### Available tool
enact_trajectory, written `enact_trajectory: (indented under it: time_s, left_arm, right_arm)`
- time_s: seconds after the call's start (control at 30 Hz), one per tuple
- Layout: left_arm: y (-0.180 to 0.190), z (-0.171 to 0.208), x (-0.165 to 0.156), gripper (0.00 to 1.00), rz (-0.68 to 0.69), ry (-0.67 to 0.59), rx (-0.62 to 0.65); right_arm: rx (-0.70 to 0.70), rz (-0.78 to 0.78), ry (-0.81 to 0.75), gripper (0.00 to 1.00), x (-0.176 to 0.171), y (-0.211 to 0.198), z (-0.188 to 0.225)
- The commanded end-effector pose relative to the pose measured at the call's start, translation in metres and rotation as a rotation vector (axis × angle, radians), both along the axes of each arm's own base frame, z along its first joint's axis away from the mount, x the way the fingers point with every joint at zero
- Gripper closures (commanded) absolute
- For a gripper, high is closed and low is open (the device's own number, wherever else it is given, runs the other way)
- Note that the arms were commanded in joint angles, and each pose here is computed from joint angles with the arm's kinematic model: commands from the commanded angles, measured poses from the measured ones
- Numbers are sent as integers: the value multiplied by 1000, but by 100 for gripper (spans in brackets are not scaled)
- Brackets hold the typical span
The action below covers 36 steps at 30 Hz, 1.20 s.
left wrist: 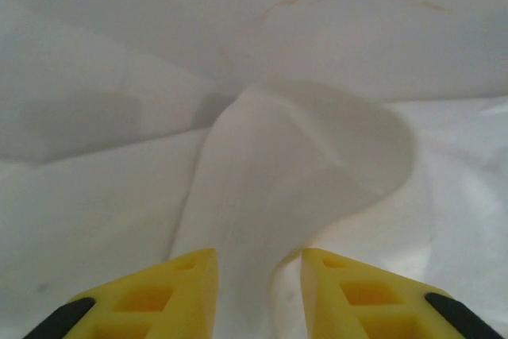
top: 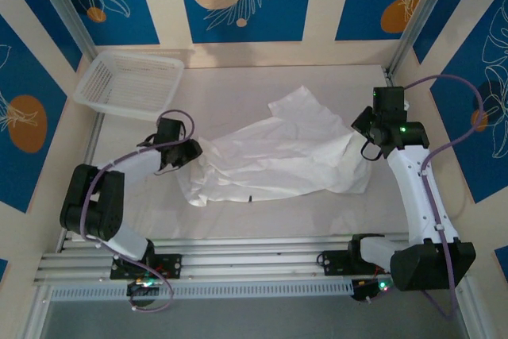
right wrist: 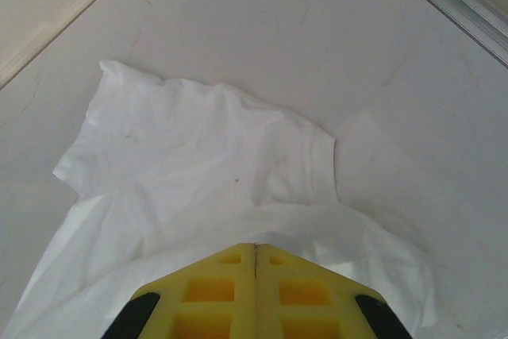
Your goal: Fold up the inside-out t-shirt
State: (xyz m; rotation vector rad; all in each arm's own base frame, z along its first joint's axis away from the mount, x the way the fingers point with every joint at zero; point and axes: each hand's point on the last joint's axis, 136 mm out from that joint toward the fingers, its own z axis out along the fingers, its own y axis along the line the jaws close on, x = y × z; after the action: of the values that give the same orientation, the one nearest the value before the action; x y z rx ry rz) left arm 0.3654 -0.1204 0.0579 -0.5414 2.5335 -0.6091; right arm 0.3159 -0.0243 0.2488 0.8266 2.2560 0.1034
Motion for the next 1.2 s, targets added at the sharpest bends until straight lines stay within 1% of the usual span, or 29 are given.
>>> enact_trajectory:
  time_s: [0.0,0.2,0.3,0.37,0.47,0.6,0.73,0.8,0.9,0.93,1.0,1.03,1.1,1.17]
  left_arm:
    - [-15,12,22,67,-47,-103,-97]
    - [-13,1,30,68,-34,-93,-123]
    - [-11,3,29,79,-29,-99,-127]
    - [-9,3,28,81,-27,-98,-117]
    - [-11,0,22,80,-41,-91,-123]
    - [-8,-6,10,76,-43,-85,-114]
    - [-5,-14,5,76,-35,-66,-104]
    - [-7,-16,5,83,-34,-64,-115]
    - [-6,-13,6,98,-23,-72,-123]
    - [-6,-7,8,100,-21,-85,-128]
    - [-6,13,12,100,-23,-124,-136]
    - [-5,32,14,100,-27,-155,-139]
    - [-2,83,21,100,-34,-249,-128]
    - [7,159,24,100,-32,-389,-89]
  right_arm:
    - [13,16,-13,100,0,5,3]
    - [5,16,-17,100,-2,6,7]
    - [-1,12,-19,100,-3,5,9]
    - [1,12,-19,100,-2,5,9]
    - [9,12,-15,100,-1,7,8]
    - [9,17,-15,100,0,10,8]
    - [6,14,-8,100,0,9,5]
    - [6,16,-1,100,1,10,3]
    - [8,14,4,100,0,10,3]
    - [9,12,-2,100,0,10,6]
    - [12,13,-24,100,1,11,16]
    - [14,13,-47,100,3,11,28]
    - [12,20,-114,100,7,11,59]
    - [8,26,-224,100,13,12,110]
